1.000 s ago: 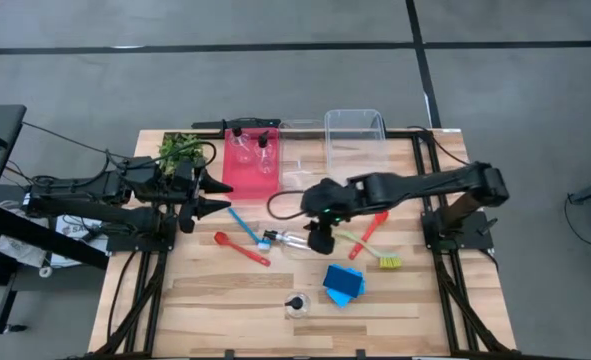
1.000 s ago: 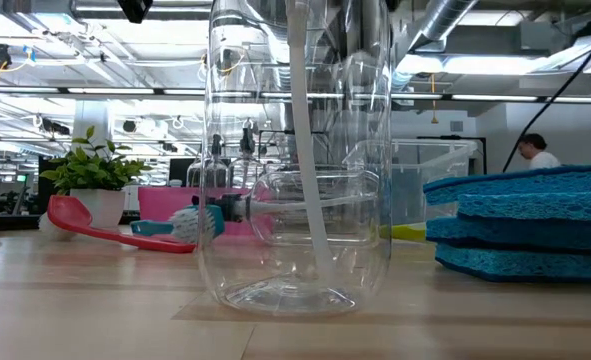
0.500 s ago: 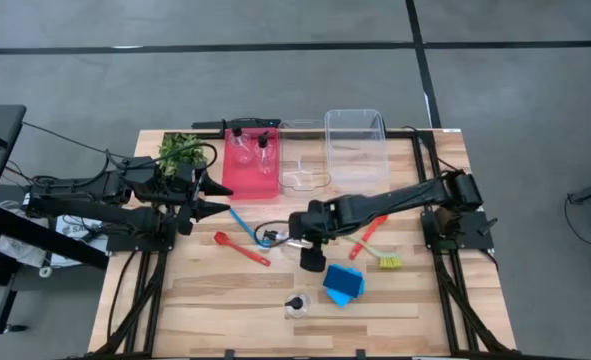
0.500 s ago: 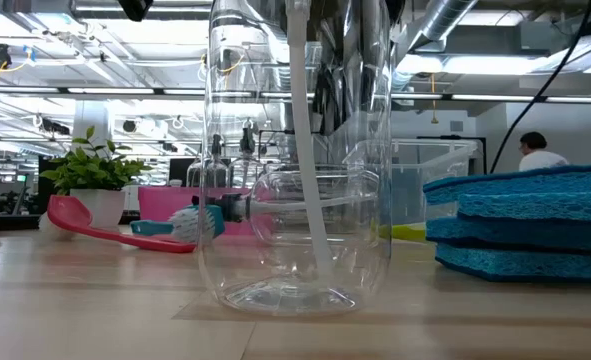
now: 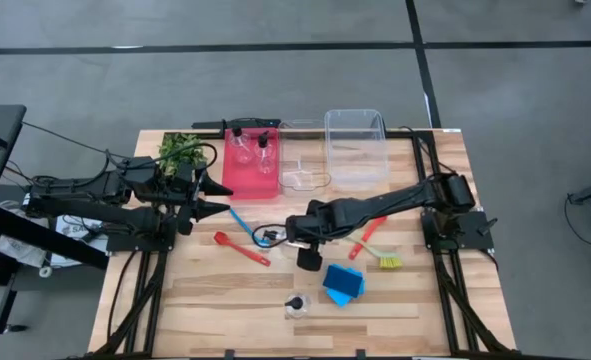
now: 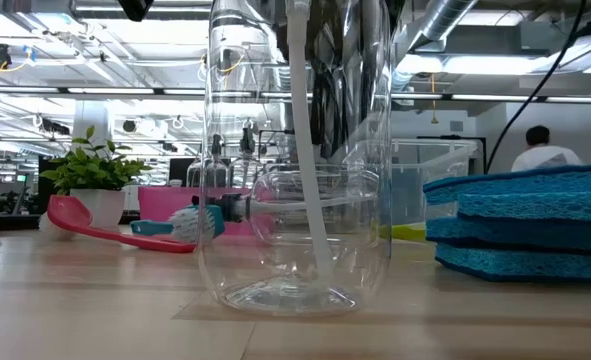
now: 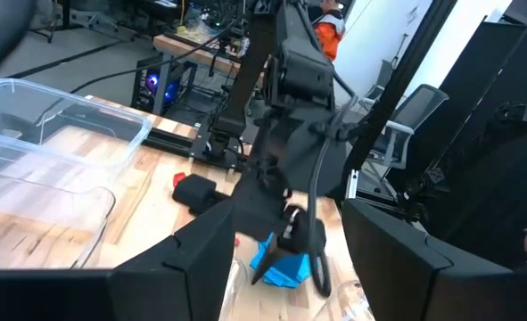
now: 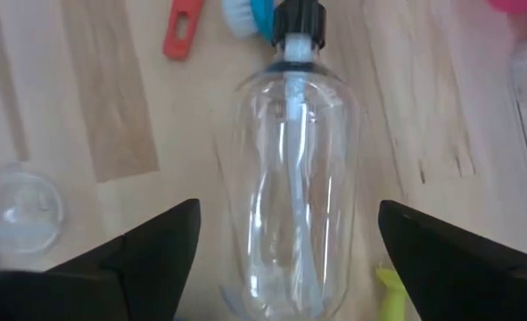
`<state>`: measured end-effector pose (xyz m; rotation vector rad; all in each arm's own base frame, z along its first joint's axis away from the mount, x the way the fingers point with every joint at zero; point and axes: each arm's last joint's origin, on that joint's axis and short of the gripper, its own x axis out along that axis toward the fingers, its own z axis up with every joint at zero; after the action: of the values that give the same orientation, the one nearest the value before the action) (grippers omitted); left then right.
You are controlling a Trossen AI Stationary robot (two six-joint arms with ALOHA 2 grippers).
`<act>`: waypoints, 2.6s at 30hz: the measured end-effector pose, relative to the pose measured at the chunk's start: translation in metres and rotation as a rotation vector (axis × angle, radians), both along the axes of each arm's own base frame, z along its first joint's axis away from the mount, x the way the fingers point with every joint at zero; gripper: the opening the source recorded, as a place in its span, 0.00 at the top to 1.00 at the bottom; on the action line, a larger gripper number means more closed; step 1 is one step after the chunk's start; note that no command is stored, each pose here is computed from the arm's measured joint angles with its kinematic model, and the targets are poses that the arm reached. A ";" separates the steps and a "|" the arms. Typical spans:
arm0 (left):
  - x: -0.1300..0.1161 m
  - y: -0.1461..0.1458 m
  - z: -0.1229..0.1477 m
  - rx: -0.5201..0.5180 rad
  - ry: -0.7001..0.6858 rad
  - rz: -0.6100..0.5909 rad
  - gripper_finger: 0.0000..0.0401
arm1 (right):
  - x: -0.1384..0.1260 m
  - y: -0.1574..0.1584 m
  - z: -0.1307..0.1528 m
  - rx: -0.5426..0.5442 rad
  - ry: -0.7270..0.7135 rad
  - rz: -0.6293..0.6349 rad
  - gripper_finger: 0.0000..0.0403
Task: Pick & Place Kitchen Sink Supplies
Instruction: Put the spray bottle into the pink bin
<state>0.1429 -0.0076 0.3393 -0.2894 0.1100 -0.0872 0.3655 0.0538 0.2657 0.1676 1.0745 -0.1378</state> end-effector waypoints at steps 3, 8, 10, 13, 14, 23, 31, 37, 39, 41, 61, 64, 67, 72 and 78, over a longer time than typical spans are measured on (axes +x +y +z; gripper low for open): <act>0.000 0.000 0.000 0.000 0.000 0.000 0.48 | 0.003 -0.001 -0.006 -0.003 0.013 -0.005 0.16; 0.000 0.000 0.000 0.000 0.001 0.000 0.48 | 0.008 0.001 -0.014 -0.007 0.021 -0.003 0.16; 0.000 0.000 0.000 0.000 0.001 0.000 0.48 | 0.010 0.000 -0.018 -0.008 0.032 -0.006 0.16; 0.000 0.000 0.000 0.000 0.003 0.000 0.48 | 0.013 -0.001 -0.023 -0.007 0.041 -0.006 0.16; 0.000 0.000 0.000 0.000 0.003 0.000 0.48 | 0.014 0.000 -0.026 -0.008 0.046 -0.005 0.16; 0.000 0.000 0.000 0.000 0.004 0.000 0.48 | 0.024 -0.001 -0.049 -0.005 0.097 0.028 0.16; 0.000 0.000 0.000 0.000 0.004 0.000 0.48 | 0.026 -0.008 -0.049 0.026 0.096 0.052 0.16; 0.000 0.000 0.000 0.000 0.004 0.000 0.48 | 0.027 -0.010 -0.050 0.031 0.094 0.062 0.16; 0.000 0.000 0.000 0.000 0.004 0.000 0.48 | 0.027 -0.010 -0.050 0.026 0.092 0.063 0.16; 0.000 0.000 0.000 0.000 0.004 0.000 0.48 | 0.027 -0.010 -0.050 0.024 0.092 0.062 0.18; 0.000 0.000 0.000 0.000 0.004 0.000 0.48 | 0.027 -0.010 -0.051 0.024 0.095 0.071 0.16; 0.000 0.000 0.000 0.000 0.004 0.000 0.48 | 0.027 -0.009 -0.052 0.039 0.096 0.078 0.16; 0.000 0.000 0.000 0.000 0.004 0.000 0.48 | 0.026 -0.009 -0.058 0.066 0.092 0.085 0.15; 0.000 0.000 0.000 0.000 0.003 0.000 0.48 | 0.024 -0.008 -0.063 0.080 0.093 0.081 0.13; 0.000 0.000 0.000 0.000 0.003 0.000 0.48 | 0.025 -0.008 -0.064 0.063 0.085 0.090 0.10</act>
<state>0.1430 -0.0076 0.3390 -0.2891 0.1130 -0.0868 0.3905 0.0463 0.2019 0.1709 1.1700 -0.0307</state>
